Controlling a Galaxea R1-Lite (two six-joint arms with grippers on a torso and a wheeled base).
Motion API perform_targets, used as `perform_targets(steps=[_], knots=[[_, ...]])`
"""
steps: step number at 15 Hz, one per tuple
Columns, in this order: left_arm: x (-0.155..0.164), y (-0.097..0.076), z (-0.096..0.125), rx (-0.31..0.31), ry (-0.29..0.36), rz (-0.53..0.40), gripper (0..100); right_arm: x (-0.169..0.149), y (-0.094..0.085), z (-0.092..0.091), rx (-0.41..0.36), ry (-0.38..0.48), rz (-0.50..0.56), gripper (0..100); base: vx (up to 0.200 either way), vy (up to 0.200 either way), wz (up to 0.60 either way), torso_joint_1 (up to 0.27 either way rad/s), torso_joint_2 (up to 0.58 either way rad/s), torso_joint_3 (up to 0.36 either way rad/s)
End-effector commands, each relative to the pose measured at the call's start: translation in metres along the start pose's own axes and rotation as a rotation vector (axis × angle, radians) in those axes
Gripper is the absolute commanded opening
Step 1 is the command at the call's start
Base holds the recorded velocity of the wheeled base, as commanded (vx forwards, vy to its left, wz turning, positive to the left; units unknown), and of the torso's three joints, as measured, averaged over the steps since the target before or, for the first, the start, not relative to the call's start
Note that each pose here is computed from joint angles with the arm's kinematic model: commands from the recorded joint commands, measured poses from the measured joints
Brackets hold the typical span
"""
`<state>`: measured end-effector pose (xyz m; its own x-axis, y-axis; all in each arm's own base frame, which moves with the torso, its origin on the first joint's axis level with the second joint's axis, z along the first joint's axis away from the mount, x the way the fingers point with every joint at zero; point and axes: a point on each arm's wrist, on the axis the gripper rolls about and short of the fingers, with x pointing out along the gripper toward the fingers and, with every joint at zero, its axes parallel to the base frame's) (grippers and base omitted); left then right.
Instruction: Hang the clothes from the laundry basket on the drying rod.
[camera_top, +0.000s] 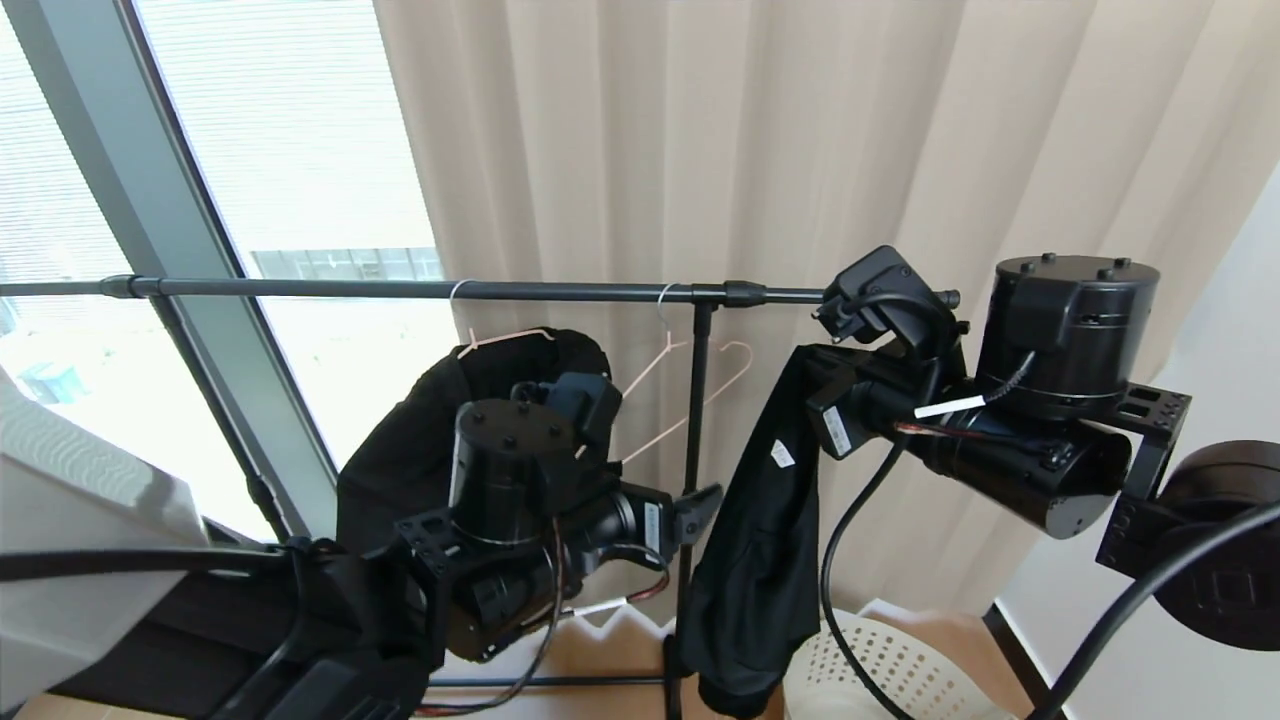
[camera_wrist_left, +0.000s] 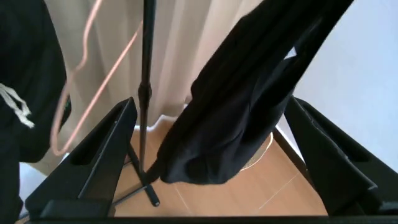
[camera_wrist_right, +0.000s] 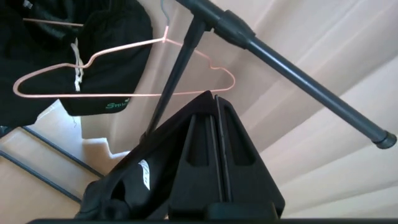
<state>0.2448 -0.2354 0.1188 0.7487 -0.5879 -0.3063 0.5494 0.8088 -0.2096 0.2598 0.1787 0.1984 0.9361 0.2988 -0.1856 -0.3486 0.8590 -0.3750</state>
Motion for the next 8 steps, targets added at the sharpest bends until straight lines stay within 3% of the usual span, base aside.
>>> perform_targets(steps=[1, 5, 8], knots=[[0.000, -0.013, -0.016, 0.016, 0.042, -0.008, 100, -0.018, 0.009, 0.011, -0.002, -0.030, 0.001, 0, 0.000, 0.000, 0.00, 0.000, 0.00, 0.000], [-0.009, -0.024, -0.010, -0.007, 0.006, -0.013, 100, -0.024, 0.022, 0.011, -0.015, -0.004, -0.046, 0, 0.000, 0.000, 0.00, 0.000, 0.00, 0.000], [-0.009, -0.031, -0.010, -0.001, 0.002, -0.019, 100, -0.028, 0.031, 0.012, -0.023, -0.010, -0.021, 0, 0.000, 0.000, 0.00, 0.000, 0.00, 0.000]])
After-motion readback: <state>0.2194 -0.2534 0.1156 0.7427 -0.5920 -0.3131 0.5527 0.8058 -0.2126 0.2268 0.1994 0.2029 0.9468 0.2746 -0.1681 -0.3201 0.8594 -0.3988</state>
